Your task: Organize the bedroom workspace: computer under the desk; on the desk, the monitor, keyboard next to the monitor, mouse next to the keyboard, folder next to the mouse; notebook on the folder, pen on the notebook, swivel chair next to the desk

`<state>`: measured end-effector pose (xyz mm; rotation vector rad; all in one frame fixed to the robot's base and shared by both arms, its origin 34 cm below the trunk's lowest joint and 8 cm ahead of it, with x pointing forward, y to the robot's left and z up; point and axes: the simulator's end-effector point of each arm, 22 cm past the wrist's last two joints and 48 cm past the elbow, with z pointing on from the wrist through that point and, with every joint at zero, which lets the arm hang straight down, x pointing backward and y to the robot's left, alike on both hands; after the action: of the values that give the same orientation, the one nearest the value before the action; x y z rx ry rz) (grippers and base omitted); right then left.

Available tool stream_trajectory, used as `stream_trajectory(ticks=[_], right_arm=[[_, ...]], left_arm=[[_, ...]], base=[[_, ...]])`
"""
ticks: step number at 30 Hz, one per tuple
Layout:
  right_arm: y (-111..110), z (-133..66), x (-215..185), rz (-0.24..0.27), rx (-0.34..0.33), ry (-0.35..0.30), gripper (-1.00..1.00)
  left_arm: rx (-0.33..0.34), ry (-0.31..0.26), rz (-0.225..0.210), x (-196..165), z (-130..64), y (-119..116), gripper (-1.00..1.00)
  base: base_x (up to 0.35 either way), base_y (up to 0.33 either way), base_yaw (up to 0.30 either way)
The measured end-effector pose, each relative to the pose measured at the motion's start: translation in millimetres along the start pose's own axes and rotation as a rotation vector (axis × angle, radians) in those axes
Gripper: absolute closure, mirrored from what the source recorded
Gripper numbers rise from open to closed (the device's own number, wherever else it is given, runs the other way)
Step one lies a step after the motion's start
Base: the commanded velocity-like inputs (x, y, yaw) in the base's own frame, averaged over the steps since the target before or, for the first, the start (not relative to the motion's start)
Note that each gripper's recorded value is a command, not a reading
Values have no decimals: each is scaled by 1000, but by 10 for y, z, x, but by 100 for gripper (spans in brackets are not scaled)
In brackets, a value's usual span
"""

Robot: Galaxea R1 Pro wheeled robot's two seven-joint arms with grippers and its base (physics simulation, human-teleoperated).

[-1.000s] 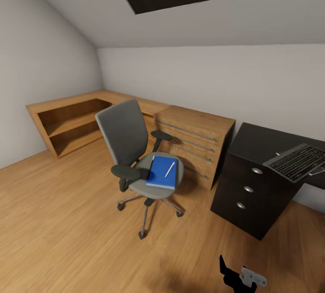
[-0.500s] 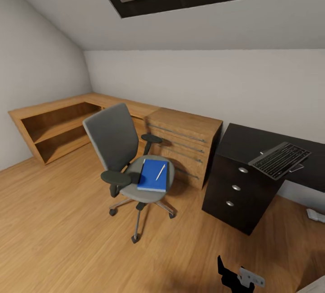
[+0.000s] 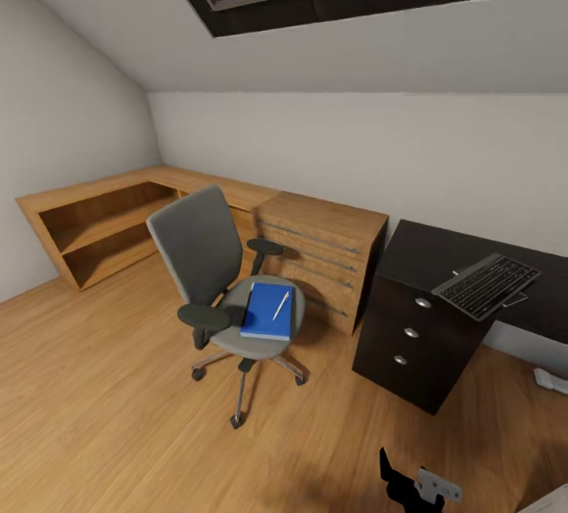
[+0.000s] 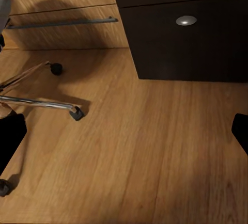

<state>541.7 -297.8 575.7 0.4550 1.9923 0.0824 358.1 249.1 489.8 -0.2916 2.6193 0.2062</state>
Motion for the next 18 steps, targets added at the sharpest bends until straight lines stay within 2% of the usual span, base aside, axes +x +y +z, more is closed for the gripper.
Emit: stream_trajectory(ticks=[11, 18], right_arm=[[24, -109, -123, -3, 3, 5, -100], [55, -153, -240, -3, 1, 1, -100]], left_arm=[[-11, -2, -6, -101, -154, 40, -100], [-10, -6, -7, -171, -250, 48, -100]], base=[[-11, 0, -27], [-277, 0, -208]])
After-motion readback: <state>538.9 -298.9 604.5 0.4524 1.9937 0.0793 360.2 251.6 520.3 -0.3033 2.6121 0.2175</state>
